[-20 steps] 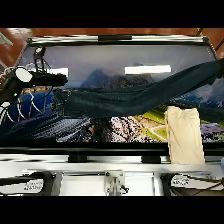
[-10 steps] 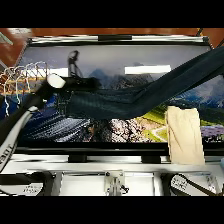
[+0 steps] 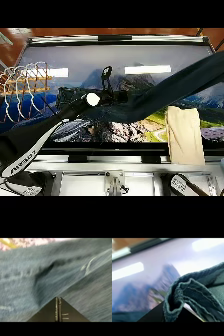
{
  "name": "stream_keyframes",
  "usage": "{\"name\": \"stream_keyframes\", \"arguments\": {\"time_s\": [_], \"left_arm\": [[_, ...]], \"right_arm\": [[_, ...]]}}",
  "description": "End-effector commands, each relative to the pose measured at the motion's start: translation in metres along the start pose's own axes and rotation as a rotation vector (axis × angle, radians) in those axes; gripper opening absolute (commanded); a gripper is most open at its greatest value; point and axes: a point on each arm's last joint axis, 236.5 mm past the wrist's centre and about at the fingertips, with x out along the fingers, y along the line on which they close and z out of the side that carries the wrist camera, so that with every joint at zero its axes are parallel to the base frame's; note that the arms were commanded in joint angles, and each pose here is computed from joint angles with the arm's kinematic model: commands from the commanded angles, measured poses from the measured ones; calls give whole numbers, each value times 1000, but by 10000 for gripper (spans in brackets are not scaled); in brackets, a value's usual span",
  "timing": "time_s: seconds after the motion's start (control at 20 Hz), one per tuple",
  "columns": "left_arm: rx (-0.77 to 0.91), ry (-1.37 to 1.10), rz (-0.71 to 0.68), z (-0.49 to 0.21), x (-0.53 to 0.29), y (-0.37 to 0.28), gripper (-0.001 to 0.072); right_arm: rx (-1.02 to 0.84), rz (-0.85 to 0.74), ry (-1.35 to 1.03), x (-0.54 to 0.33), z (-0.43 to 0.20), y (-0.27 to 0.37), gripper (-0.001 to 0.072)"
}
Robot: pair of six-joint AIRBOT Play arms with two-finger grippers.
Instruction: Fold the shirts.
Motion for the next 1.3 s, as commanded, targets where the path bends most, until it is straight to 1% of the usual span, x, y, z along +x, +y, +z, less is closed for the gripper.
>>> {"name": "stream_keyframes", "arguments": {"time_s": [0.0, 0.15, 0.3, 0.35, 0.4, 0.45, 0.55, 0.65, 0.7, 0.8, 0.9, 1.0, 1.05, 1.15, 1.25], "left_arm": [[-14, -43, -26, 12, 2, -16, 83], [-53, -67, -32, 19, 1, -20, 83], [-123, -127, -33, 31, 1, -22, 83], [-128, -139, -35, 33, 1, -23, 83], [-132, -143, -36, 34, 1, -24, 83], [-148, -144, -38, 33, 1, -25, 83], [-150, -139, -43, 30, 2, -28, 83], [-147, -137, -46, 28, 3, -31, 83], [-146, -135, -46, 28, 3, -31, 83], [-138, -138, -47, 29, 1, -32, 83], [-89, -148, -48, 33, -2, -34, 82], [-87, -149, -48, 35, -3, -33, 82], [-86, -144, -47, 34, -3, -33, 82], [-86, -141, -49, 33, -3, -34, 82], [-84, -150, -49, 38, -6, -33, 82]], "right_arm": [[21, -145, 121, 22, -26, -52, 93], [61, -163, 32, 58, -2, -81, 93], [179, -25, -94, 95, 28, -75, 93], [185, 20, -116, 102, 33, -71, 93], [161, 19, -101, 106, 29, -73, 93], [140, -20, -54, 110, 17, -83, 93], [102, -170, 163, 110, -36, -120, 93], [129, -340, 406, 99, -98, -163, 93], [150, -396, 493, 95, -122, -178, 93], [175, -421, 552, 98, -145, -188, 93], [176, -418, 501, 106, -137, -190, 93], [187, -352, 402, 117, -114, -175, 93], [183, -292, 360, 124, -104, -161, 93], [112, -214, 359, 136, -101, -135, 93], [-22, -149, 385, 150, -106, -101, 93]]}}
